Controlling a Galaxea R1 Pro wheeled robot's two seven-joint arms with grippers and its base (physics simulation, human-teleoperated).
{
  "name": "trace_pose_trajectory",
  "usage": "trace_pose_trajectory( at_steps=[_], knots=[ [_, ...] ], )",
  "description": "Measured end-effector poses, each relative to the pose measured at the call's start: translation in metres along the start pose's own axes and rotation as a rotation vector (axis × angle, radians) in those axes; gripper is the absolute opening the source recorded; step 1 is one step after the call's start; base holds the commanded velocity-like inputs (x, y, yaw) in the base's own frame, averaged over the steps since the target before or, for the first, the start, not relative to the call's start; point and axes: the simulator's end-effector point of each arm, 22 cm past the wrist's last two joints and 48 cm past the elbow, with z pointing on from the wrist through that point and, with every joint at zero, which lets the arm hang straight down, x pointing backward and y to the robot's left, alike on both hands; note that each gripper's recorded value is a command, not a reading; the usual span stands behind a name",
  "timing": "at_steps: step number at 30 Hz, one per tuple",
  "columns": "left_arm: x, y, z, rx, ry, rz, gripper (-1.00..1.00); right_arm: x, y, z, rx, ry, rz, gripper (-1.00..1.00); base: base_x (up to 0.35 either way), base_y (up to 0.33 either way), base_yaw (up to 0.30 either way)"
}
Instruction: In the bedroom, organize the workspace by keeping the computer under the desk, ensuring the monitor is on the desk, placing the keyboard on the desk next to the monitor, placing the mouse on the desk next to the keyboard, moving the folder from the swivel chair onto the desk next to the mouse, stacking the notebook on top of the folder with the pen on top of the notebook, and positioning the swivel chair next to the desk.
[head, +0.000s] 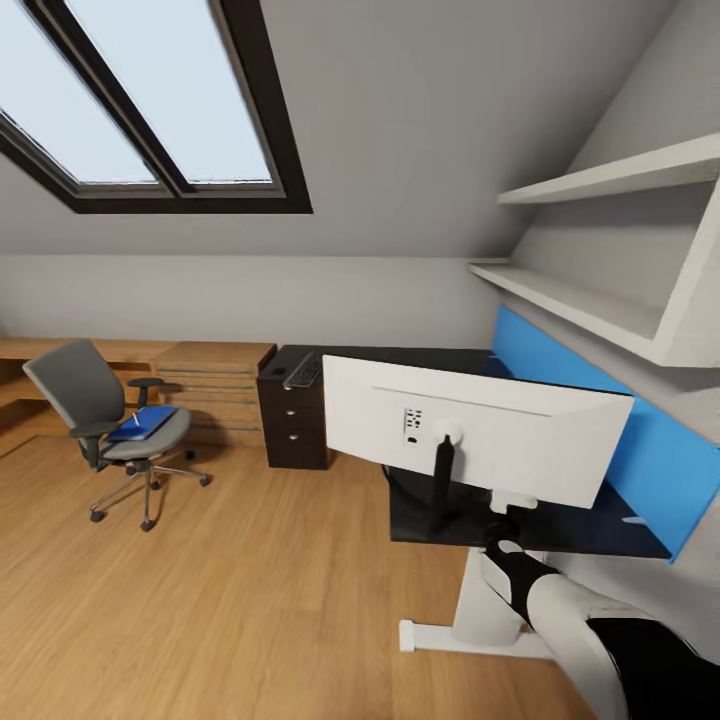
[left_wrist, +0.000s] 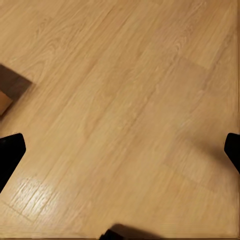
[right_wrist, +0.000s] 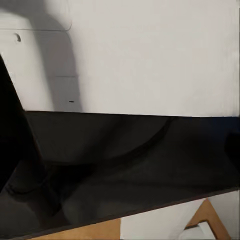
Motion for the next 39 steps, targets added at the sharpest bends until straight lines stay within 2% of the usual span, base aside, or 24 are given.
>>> trace_pose_trajectory(
  at_steps=[4, 12, 14, 15, 16, 18, 20, 23, 28, 30, 33, 39],
  knots=[
    [0.000, 0.000, 0.000, 0.000, 0.002, 0.000, 1.00, -0.006, -0.007, 0.001, 0.010, -0.029, 0.007, 1.00, -0.001, -0.268, 0.000],
    [0.001, 0.001, 0.000, -0.002, 0.003, -0.003, 1.00, -0.013, -0.040, 0.007, 0.058, -0.042, 0.009, 1.00, 0.000, -0.057, 0.000],
    [0.003, 0.002, 0.000, -0.005, 0.008, -0.001, 1.00, -0.015, -0.054, 0.009, 0.080, -0.041, 0.009, 1.00, 0.000, -0.006, 0.000],
    [0.006, 0.004, -0.001, -0.009, 0.013, 0.001, 1.00, -0.015, -0.061, 0.010, 0.098, -0.037, 0.008, 1.00, 0.000, -0.001, 0.000],
    [0.013, 0.008, -0.002, -0.016, 0.025, 0.009, 1.00, -0.023, -0.077, 0.013, 0.150, -0.029, 0.005, 1.00, 0.000, 0.000, 0.000],
    [0.014, 0.009, -0.002, -0.018, 0.028, 0.011, 1.00, -0.023, -0.082, 0.015, 0.161, -0.004, -0.006, 1.00, 0.078, -0.011, 0.000],
    [0.015, 0.008, -0.003, -0.018, 0.030, 0.012, 1.00, -0.022, -0.103, 0.018, 0.188, 0.037, -0.023, 1.00, 0.218, -0.072, 0.000],
    [0.017, 0.006, -0.003, -0.014, 0.033, 0.011, 1.00, -0.023, -0.115, 0.019, 0.199, 0.045, -0.036, 1.00, 0.274, -0.125, 0.000],
    [0.021, -0.001, -0.004, -0.004, 0.039, 0.012, 1.00, -0.022, -0.119, 0.020, 0.201, 0.050, -0.050, 1.00, 0.303, -0.152, 0.000],
    [0.022, -0.006, -0.005, 0.005, 0.040, 0.024, 1.00, -0.022, -0.119, 0.020, 0.200, 0.050, -0.054, 1.00, 0.310, -0.159, 0.000],
    [0.024, -0.014, -0.006, 0.028, 0.039, 0.073, 1.00, -0.022, -0.119, 0.020, 0.199, 0.051, -0.057, 1.00, 0.312, -0.148, 0.000],
    [0.024, -0.016, -0.006, 0.031, 0.036, 0.085, 1.00, -0.020, -0.120, 0.019, 0.200, 0.055, -0.058, 1.00, 0.313, -0.100, 0.000]
  ],
)
